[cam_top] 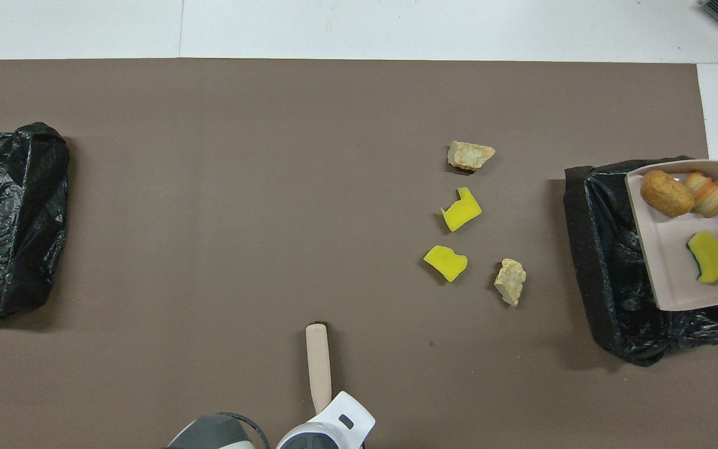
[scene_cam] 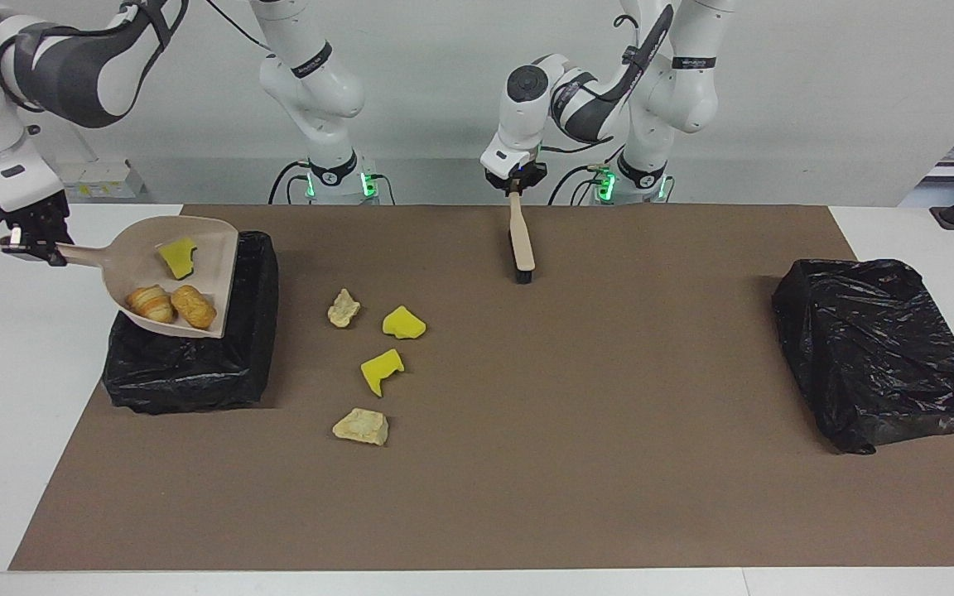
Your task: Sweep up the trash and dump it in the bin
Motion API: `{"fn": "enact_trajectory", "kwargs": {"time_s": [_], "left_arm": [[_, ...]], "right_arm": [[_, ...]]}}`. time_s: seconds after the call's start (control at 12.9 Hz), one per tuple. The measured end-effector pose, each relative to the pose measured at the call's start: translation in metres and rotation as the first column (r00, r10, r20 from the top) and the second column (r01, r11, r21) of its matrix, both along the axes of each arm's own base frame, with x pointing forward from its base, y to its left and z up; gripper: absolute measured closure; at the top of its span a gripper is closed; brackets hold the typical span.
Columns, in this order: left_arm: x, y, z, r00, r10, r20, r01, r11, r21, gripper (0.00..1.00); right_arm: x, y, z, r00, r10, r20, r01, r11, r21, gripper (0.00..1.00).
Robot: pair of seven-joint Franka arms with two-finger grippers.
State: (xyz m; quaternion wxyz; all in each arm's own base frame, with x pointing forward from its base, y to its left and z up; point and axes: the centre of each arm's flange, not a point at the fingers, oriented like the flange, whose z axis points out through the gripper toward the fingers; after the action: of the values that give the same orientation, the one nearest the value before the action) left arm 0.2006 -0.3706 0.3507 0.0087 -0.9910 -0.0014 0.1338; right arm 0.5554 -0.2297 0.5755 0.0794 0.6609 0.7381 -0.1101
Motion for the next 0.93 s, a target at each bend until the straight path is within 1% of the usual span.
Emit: {"fn": "enact_trajectory", "kwargs": {"time_s": [0.08,0.16,0.31,0.39,0.47,0.54,0.62,0.7,0.85,0.93], "left_arm": [[0.001,0.000,0.000,1.000,0.000,-0.001,0.000,1.000,0.000,0.67],[0.002,0.001,-0.001,1.000,-0.009,-0.002,0.009,1.000,-0.003,0.52],[0.009,0.004,-0.003,0.999,-0.038,-0.006,0.038,0.999,-0.013,0.26],[0.017,0.008,-0.003,0.999,-0.031,-0.008,0.031,0.999,-0.017,0.14],[0.033,0.014,0.002,1.000,-0.014,-0.010,0.014,1.000,-0.025,0.01],[0.052,0.021,0.012,1.000,-0.010,-0.016,0.010,0.999,-0.036,0.00],[0.077,0.031,0.027,1.000,-0.020,-0.017,0.019,0.998,-0.060,0.00],[0.105,0.043,0.045,0.999,-0.033,0.002,0.033,0.996,-0.088,0.00],[0.163,0.080,0.084,0.990,-0.101,0.095,0.111,0.988,-0.108,0.00],[0.186,0.100,0.101,0.981,-0.142,0.131,0.157,0.982,-0.109,0.00]], "right_arm": [[-0.005,0.003,-0.005,1.000,0.006,-0.008,-0.007,0.998,-0.055,0.67],[-0.010,0.011,-0.011,1.000,0.005,-0.011,-0.007,0.994,-0.107,0.67],[-0.012,0.032,-0.027,0.999,-0.008,-0.033,0.001,0.977,-0.213,0.67],[-0.010,0.038,-0.039,0.999,-0.020,-0.040,0.009,0.965,-0.263,0.67],[-0.009,0.041,-0.055,0.999,-0.030,-0.045,0.015,0.956,-0.295,0.67],[-0.007,0.039,-0.066,0.998,-0.032,-0.051,0.014,0.951,-0.310,0.67],[-0.006,0.035,-0.070,0.998,-0.031,-0.058,0.011,0.947,-0.321,0.67],[-0.006,0.031,-0.066,0.998,-0.032,-0.056,0.012,0.943,-0.331,0.67],[-0.006,0.024,-0.044,0.999,-0.011,-0.053,-0.008,0.940,-0.340,0.67],[-0.005,0.024,-0.032,0.999,0.007,-0.048,-0.023,0.938,-0.345,0.67]]}}
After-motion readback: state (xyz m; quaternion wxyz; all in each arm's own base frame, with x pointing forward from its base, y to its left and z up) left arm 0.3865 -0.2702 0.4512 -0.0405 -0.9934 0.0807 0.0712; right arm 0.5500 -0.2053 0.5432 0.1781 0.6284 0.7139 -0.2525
